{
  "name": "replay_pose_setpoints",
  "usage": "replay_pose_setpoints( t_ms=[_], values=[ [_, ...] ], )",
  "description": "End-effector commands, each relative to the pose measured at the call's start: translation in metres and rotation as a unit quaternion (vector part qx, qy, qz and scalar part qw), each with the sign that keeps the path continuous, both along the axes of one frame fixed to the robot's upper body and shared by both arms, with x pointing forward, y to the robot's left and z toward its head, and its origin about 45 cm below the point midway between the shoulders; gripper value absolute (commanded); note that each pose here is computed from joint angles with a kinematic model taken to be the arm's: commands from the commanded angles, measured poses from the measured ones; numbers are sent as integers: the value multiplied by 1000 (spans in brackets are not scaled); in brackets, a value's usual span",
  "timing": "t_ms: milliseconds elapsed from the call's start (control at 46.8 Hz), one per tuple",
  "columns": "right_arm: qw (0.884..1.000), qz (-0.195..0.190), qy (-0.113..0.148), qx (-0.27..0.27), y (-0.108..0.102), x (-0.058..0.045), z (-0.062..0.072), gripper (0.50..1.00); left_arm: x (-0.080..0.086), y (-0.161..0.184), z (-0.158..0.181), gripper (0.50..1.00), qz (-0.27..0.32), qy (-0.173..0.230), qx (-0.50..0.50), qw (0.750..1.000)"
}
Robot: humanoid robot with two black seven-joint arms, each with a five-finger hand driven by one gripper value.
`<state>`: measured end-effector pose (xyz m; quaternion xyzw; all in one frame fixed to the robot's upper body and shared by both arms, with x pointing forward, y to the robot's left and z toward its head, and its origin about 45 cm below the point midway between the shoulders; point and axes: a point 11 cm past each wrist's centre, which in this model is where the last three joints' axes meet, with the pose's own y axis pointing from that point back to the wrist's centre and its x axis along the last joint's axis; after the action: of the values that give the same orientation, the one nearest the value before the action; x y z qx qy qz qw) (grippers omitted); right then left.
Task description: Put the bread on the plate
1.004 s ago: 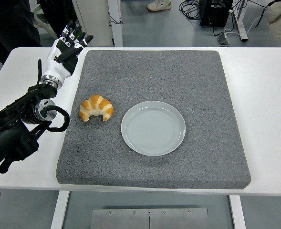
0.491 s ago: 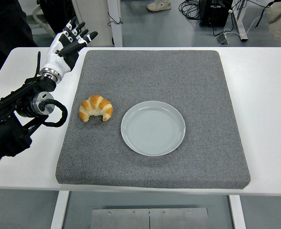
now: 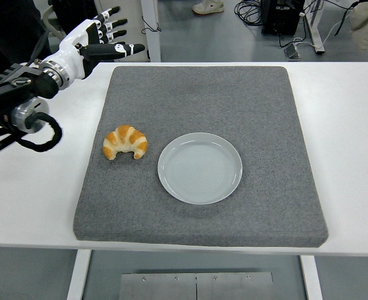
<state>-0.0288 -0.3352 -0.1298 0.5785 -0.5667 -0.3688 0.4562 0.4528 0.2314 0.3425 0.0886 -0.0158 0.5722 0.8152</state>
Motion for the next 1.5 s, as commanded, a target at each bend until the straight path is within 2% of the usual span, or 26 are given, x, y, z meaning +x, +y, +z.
replay_pose_setpoints(
  t_ms=[0, 192, 449, 748, 919, 1004, 1111, 1474],
  values=[
    [1000, 0, 0, 0, 0, 0, 0, 1000, -7, 3, 16, 948, -21, -16, 38, 999],
    [1000, 0, 0, -1, -1, 0, 0, 1000, -22, 16, 29, 948, -72, -47, 148, 985],
    [1000, 0, 0, -2, -1, -1, 0, 1000, -44, 46, -15, 949, -155, -25, 323, 933],
    [1000, 0, 0, -2, -1, 0, 0, 1000, -62, 59, -39, 949, -195, -27, 383, 903],
    [1000, 0, -1, -2, -1, 1, 0, 1000, -64, 65, -58, 949, -189, -53, 414, 889],
    [1000, 0, -1, -2, -1, 1, 0, 1000, -66, 55, -75, 949, -201, -71, 420, 882],
    [1000, 0, 0, -2, -1, 0, 0, 1000, -61, 54, -87, 949, -196, -94, 433, 875],
    [1000, 0, 0, -2, -1, 0, 0, 1000, -50, 38, -119, 949, -187, -99, 421, 882]
  ],
)
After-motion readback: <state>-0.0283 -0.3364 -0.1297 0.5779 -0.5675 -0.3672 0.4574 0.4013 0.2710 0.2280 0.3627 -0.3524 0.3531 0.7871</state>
